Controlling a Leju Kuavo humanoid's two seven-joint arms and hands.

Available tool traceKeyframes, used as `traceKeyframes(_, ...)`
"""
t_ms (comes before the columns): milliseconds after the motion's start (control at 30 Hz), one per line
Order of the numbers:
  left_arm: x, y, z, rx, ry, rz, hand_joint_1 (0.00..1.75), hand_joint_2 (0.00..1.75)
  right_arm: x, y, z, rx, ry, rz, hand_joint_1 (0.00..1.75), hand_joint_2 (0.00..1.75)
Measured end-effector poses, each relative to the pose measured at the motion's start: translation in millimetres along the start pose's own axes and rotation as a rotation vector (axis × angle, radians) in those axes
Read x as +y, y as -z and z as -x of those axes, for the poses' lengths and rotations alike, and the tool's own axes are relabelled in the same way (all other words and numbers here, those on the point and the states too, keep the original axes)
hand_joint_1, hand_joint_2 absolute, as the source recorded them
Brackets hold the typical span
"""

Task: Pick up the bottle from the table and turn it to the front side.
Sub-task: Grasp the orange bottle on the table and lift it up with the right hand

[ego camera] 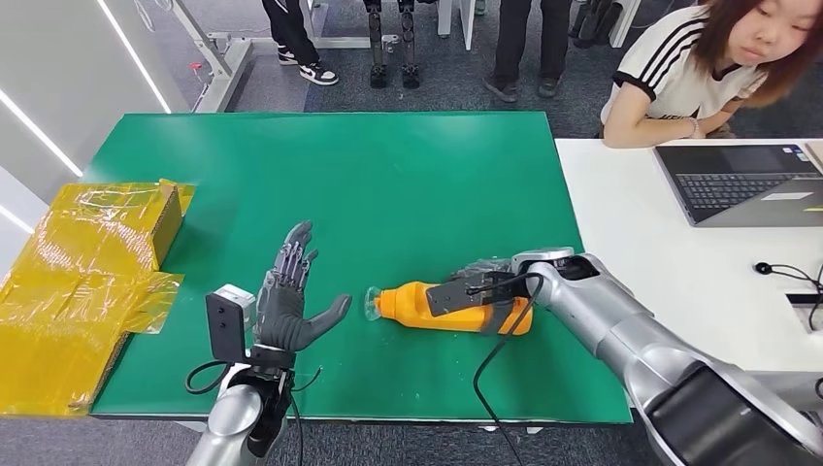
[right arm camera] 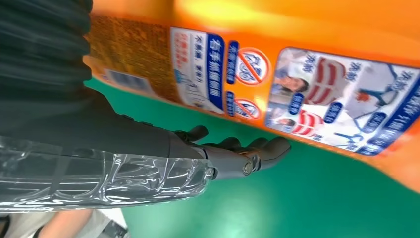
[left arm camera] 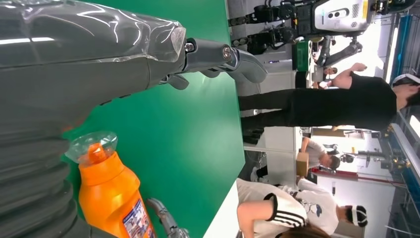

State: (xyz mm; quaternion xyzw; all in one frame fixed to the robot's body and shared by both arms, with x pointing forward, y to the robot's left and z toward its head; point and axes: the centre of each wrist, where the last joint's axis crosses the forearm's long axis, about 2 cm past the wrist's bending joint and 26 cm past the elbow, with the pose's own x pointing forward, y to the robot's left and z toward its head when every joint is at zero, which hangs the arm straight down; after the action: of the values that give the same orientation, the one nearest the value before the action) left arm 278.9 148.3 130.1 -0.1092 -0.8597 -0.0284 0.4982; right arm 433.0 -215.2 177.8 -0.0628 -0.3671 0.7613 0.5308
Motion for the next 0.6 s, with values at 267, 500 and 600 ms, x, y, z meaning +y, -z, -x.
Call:
traceKeyframes(267,1.8,-0.3,0.7,0.010,-0.022,0.004,0.00,1.75,-3.9,-3.0,4.0,0.034,-0.047,-0.024,1.75,1.75)
traceKeyframes(500,1.9,-1.1,1.5,0.017,-0.025,0.003,0.00,1.75,2.5,1.2,3.7,0.030,-0.065,-0.003,1.50,1.75)
traceKeyframes(600,2.0,-2.7,2.0,0.021,-0.025,0.001,0.00,1.75,6.8,2.1,6.3,0.026,-0.065,0.014,1.65,1.75)
